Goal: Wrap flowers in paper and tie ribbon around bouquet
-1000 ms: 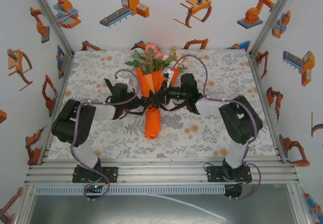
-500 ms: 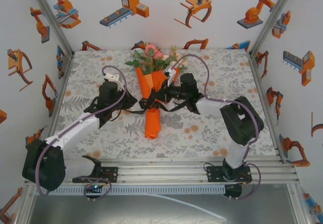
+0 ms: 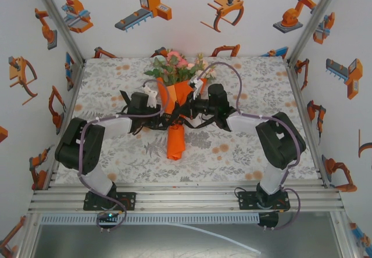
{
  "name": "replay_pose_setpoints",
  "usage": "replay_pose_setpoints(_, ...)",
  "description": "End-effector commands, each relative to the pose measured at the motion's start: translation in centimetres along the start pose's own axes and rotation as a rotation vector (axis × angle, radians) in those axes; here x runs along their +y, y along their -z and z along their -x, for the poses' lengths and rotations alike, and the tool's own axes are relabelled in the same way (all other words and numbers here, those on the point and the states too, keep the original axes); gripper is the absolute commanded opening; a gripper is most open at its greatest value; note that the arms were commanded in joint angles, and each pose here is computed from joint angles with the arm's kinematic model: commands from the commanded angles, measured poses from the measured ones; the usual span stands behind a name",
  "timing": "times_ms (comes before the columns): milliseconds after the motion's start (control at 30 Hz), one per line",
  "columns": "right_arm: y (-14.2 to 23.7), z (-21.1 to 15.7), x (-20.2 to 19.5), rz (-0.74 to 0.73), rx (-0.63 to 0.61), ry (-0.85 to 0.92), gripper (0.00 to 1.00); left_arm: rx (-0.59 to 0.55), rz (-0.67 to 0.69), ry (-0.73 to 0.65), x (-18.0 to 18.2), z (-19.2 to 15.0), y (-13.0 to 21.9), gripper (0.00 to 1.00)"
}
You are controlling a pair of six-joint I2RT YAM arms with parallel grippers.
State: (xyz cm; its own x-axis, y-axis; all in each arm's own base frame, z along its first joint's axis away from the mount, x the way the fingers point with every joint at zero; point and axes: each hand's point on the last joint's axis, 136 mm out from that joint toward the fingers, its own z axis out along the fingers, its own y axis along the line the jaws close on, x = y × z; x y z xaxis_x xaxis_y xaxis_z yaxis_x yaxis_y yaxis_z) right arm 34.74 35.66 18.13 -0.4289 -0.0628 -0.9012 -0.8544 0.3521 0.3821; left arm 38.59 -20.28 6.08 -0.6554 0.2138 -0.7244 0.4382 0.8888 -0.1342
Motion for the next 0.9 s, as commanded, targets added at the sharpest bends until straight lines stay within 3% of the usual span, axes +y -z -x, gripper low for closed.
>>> replay_pose_setpoints(0, 0.4, 2.3, 1.6, 0.048, -0.030, 0.078, 0.00, -0.094, -0.126, -0.107, -2.0, 2.6, -0.5, 0.46)
replay_pose_setpoints(367, 0.5, 2.1, 1.9, 0.062, -0.011, 0.066, 0.00, -0.150, -0.273, 0.004, -2.4, 2.5, -1.0, 0.43)
replay_pose_setpoints(500, 0.6, 2.1, 1.9, 0.054, -0.009, 0.066, 0.00, -0.171, -0.292, 0.033, -2.4, 2.5, -0.9, 0.23)
replay_pose_setpoints(567, 0.7, 2.1, 1.8, 0.051, -0.009, 0.065, 0.00, -0.181, -0.283, 0.039, -2.2, 2.6, -0.7, 0.18)
replay_pose_setpoints(667, 0.7, 2.1, 1.8, 0.041, -0.008, 0.061, 0.00, -0.195, -0.261, 0.075, -1.6, 3.0, 0.0, 0.00)
replay_pose_setpoints(867, 0.8, 2.0, 0.6, -0.034, -0.001, 0.052, 0.00, -0.194, -0.200, 0.259, -0.9, 4.4, 4.0, 0.00)
